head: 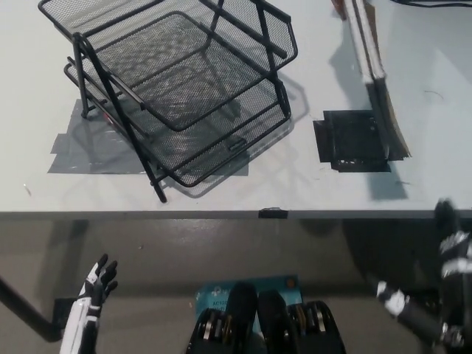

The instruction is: A person hands a notebook to the robot and the robot grabs it with its right hand and places it in the file tray kept in the centre of the desk infront of it.

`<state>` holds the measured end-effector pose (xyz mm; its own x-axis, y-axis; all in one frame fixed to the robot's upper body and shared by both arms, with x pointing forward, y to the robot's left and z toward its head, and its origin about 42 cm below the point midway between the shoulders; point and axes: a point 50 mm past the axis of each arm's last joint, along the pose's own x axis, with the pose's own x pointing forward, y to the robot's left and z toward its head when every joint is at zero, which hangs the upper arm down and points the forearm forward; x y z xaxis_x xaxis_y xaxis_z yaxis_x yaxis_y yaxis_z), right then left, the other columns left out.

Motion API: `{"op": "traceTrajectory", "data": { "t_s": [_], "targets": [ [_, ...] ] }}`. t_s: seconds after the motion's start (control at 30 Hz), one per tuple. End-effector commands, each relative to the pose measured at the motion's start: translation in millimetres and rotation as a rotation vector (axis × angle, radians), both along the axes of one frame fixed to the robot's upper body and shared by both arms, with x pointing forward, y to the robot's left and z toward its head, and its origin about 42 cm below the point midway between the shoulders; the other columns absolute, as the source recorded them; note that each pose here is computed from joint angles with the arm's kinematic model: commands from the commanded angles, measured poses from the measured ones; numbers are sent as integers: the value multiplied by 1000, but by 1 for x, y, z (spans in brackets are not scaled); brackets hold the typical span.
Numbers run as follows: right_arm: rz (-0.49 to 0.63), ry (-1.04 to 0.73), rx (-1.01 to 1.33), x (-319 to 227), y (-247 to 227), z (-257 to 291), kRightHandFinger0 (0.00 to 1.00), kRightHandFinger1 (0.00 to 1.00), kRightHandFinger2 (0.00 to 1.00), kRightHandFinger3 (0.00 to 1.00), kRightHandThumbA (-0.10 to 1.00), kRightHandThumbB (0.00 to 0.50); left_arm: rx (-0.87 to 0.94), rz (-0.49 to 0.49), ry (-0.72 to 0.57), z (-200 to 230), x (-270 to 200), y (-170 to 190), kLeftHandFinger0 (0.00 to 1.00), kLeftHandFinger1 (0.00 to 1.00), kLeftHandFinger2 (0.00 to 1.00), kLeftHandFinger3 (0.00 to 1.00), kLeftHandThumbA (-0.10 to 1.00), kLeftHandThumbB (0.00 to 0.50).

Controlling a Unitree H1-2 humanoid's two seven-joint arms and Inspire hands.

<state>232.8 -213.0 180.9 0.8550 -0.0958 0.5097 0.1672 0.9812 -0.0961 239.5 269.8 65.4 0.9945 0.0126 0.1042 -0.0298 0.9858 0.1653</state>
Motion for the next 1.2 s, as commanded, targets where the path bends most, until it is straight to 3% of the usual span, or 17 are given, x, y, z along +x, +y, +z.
{"op": "traceTrajectory", "data": {
  "t_s": [0.0,0.1,0.27,0.67,0.93,1.03,1.17],
  "targets": [
    [-100,-150,-42,20,4,42,1000,1000,1000,1000,1000,303,27,-27,-51,16,10,0,1000,1000,1000,1000,1000,392],
    [-123,-202,-49,38,9,61,1000,1000,1000,1000,1000,274,28,-23,-61,19,13,1,1000,1000,1000,1000,990,394],
    [-146,-219,-94,59,14,79,1000,1000,1000,1000,1000,312,26,-17,-40,13,11,2,1000,1000,1000,1000,981,384],
    [-159,-190,-145,137,43,94,1000,1000,1000,1000,1000,310,59,-6,-26,5,3,6,1000,1000,1000,1000,1000,391],
    [-194,-191,-174,194,51,113,1000,1000,1000,1000,1000,342,91,-13,-32,6,0,7,1000,1000,1000,1000,1000,402],
    [-209,-219,-177,206,52,120,1000,1000,1000,1000,1000,325,114,-13,-32,7,0,7,1000,1000,1000,1000,1000,400],
    [-269,-235,-206,222,55,132,1000,1000,1000,1000,1000,364,95,-18,-35,7,0,7,1000,1000,1000,1000,1000,394]
  ]
}}
